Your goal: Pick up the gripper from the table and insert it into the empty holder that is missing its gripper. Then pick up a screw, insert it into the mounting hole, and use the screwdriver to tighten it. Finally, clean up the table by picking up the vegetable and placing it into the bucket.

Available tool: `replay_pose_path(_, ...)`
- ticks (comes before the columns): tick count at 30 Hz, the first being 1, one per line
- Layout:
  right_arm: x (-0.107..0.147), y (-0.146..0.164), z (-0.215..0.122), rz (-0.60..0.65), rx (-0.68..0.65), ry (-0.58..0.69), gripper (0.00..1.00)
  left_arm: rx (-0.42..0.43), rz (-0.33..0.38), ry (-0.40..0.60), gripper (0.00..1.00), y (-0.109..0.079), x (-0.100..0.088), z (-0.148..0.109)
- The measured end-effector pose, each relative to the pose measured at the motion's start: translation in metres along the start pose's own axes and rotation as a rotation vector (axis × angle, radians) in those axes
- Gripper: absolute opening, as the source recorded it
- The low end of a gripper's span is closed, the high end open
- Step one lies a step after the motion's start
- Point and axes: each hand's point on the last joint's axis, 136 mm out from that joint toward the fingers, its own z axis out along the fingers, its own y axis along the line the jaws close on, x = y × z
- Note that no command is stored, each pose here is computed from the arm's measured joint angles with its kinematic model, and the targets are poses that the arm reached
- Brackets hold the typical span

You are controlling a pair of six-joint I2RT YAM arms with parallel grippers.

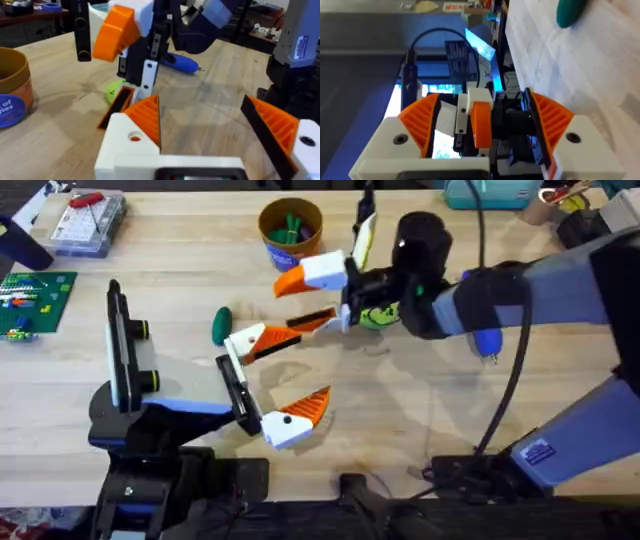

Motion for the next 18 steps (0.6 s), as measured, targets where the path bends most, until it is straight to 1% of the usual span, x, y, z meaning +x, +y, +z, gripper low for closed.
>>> replay_pose_path(3,-0.014,0.002,-0.013,-0.028,0.0,-0.043,0.996,0.0,0.0,0.0,0.985,0.0,0.0,0.0)
replay_pose_path(6,-0.033,0.014,-0.019,-0.115,-0.005,-0.09,0.996,0.0,0.0,0.0,0.985,0.0,0.0,0.0)
replay_pose_path(10,-0.06,0.031,-0.018,-0.212,0.012,-0.144,0.996,0.0,0.0,0.0,0.985,0.0,0.0,0.0)
replay_pose_path(12,-0.075,0.033,-0.017,-0.215,0.049,-0.17,0.996,0.001,0.0,0.0,0.985,0.0,0.0,0.0)
replay_pose_path(15,-0.091,0.026,-0.018,-0.201,0.134,-0.201,0.996,0.001,0.0,0.0,0.985,0.0,0.0,0.0)
replay_pose_path(18,-0.1,0.015,-0.022,-0.178,0.258,-0.213,0.996,0.003,0.0,0.0,0.985,0.0,0.0,0.0)
